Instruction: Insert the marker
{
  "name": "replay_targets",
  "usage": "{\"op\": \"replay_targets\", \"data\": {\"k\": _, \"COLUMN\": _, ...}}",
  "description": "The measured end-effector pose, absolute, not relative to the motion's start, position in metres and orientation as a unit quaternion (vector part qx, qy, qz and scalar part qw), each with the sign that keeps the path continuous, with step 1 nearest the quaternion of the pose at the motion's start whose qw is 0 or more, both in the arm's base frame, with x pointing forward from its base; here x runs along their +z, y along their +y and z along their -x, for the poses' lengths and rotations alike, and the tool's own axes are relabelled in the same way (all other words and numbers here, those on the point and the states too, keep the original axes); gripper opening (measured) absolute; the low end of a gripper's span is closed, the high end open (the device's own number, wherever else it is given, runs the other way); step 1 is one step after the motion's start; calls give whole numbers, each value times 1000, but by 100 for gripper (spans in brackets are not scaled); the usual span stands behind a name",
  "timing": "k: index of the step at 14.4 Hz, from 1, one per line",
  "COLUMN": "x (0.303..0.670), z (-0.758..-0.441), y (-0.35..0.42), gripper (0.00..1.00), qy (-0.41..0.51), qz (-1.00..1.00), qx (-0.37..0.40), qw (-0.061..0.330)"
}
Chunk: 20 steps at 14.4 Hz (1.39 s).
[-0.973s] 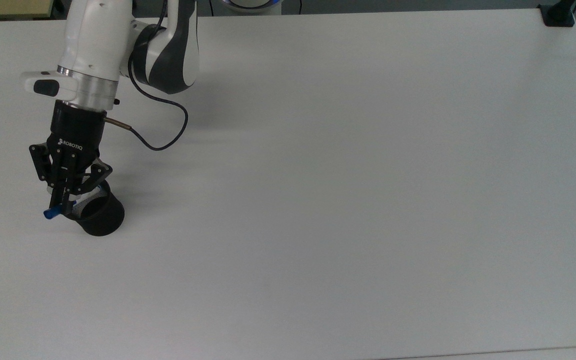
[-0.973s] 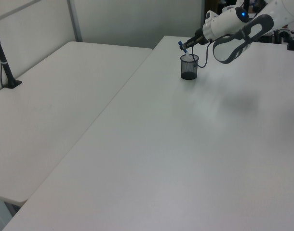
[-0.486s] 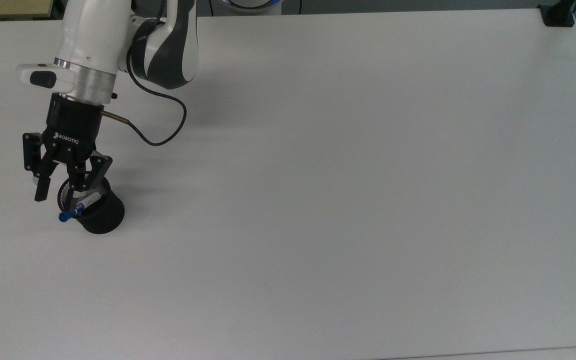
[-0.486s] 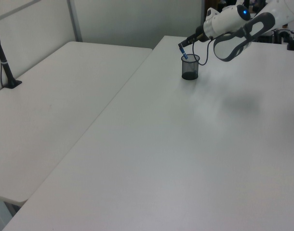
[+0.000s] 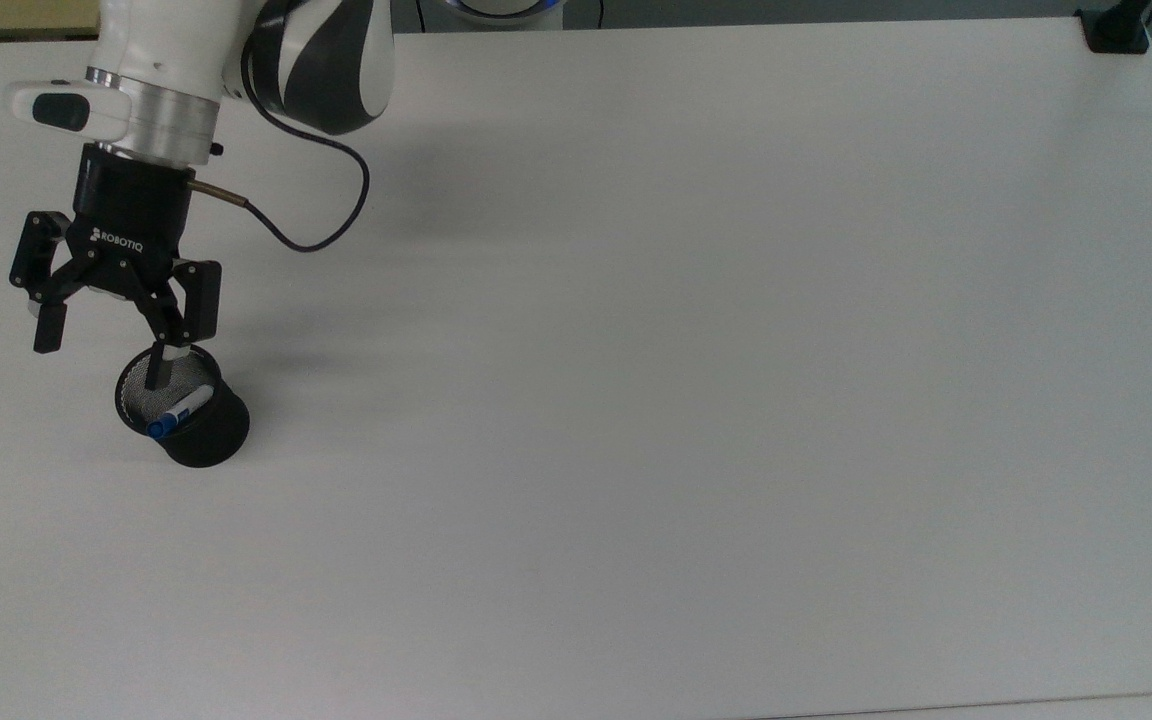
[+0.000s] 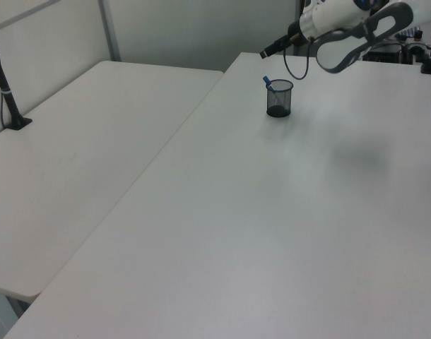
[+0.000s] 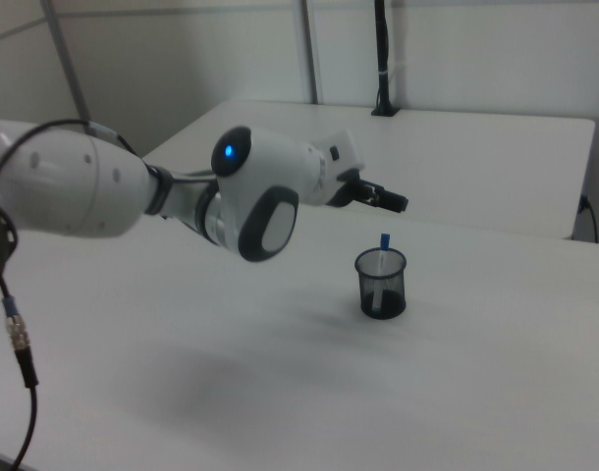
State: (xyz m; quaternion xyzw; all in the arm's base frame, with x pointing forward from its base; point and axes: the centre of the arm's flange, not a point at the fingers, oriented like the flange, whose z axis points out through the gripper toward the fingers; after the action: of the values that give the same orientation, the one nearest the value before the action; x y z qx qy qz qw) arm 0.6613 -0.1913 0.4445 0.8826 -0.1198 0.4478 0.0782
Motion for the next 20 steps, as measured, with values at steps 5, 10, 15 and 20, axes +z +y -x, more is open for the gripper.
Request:
{"op": "replay_targets", "data": {"k": 5, "x": 530, "z": -638, "y": -166, "gripper": 100, "qy": -134, "qz": -927, "qx": 349, "qw": 43}}
{"op": "replay_targets", "data": {"k": 10, "x": 588, "z": -595, "y": -123, "gripper": 100, "qy": -145, "qz": -965, "qx": 217, "qw": 10}}
{"op": "replay_targets", "data": {"k": 15, "x": 609, "z": -545, "y": -70, "gripper": 100, "qy": -159, "qz": -984, "qx": 85, "qw": -7}}
{"op": "replay_targets", "data": {"k": 20, "x": 609, "z": -537, "y": -52, "gripper": 100, "qy": -142, "qz": -988, "qx": 61, "qw": 1}}
